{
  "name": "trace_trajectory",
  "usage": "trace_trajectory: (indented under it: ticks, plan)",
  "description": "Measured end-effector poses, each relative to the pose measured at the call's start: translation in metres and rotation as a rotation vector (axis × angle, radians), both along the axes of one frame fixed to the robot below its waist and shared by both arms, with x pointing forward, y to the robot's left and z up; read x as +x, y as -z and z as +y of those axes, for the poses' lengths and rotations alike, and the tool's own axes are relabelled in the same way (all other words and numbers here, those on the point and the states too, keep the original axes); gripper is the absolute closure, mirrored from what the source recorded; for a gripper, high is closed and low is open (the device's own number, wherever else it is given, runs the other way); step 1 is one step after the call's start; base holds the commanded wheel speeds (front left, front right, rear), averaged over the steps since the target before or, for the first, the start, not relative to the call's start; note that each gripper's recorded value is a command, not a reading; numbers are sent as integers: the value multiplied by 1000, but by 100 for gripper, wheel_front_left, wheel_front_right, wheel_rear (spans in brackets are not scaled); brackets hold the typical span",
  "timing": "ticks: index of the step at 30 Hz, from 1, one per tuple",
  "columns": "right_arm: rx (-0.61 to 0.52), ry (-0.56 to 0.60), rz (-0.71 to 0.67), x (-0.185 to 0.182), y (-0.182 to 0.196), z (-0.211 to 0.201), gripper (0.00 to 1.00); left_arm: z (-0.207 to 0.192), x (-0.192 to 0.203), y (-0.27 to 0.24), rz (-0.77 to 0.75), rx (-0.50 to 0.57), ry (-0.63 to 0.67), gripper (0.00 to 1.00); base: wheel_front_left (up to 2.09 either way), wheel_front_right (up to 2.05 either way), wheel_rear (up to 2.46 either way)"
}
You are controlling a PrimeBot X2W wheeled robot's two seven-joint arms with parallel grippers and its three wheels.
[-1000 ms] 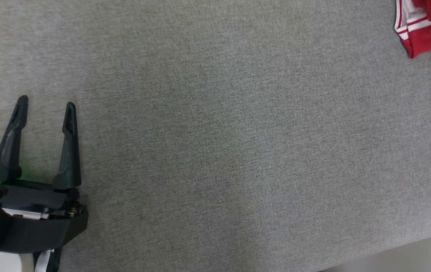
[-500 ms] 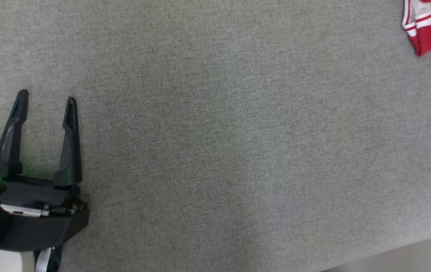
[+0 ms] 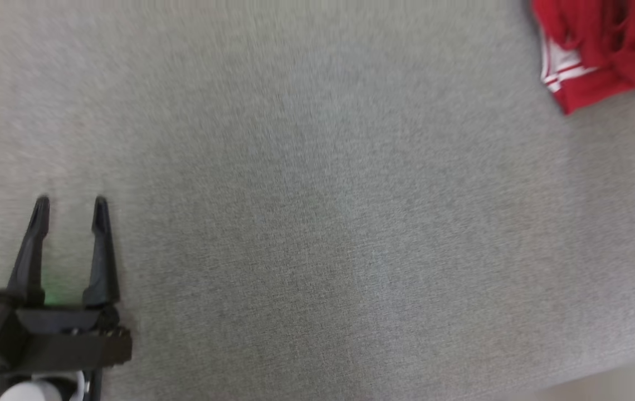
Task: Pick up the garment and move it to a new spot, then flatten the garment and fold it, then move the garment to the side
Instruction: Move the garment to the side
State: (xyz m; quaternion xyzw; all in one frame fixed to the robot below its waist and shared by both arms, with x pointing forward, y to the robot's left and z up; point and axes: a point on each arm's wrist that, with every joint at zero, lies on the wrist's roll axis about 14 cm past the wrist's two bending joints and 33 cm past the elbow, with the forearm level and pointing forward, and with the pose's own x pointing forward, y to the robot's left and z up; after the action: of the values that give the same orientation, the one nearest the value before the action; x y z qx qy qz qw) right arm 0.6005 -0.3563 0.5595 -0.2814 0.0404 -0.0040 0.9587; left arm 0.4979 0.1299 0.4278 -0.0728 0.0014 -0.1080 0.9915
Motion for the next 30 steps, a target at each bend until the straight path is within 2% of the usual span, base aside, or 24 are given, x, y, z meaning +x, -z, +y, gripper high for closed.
trace_trajectory:
  ticks: [6, 10, 19, 30]
  plan:
    - [137, -96, -91, -28, -14, 49, 0, 23, -24, -22, -11, 12, -72, 0, 0, 0, 0]
    - [257, -152, -144, -65, -14, 86, 0, 39, -47, -40, -27, 20, -128, 0, 0, 0, 0]
    - [426, -180, -175, -141, 6, 128, 0, 51, -78, -71, -80, 10, -172, 0, 0, 0, 0]
    - [573, -185, -162, -202, 30, 167, 0, 68, -107, -83, -97, 9, -224, 0, 0, 0, 0]
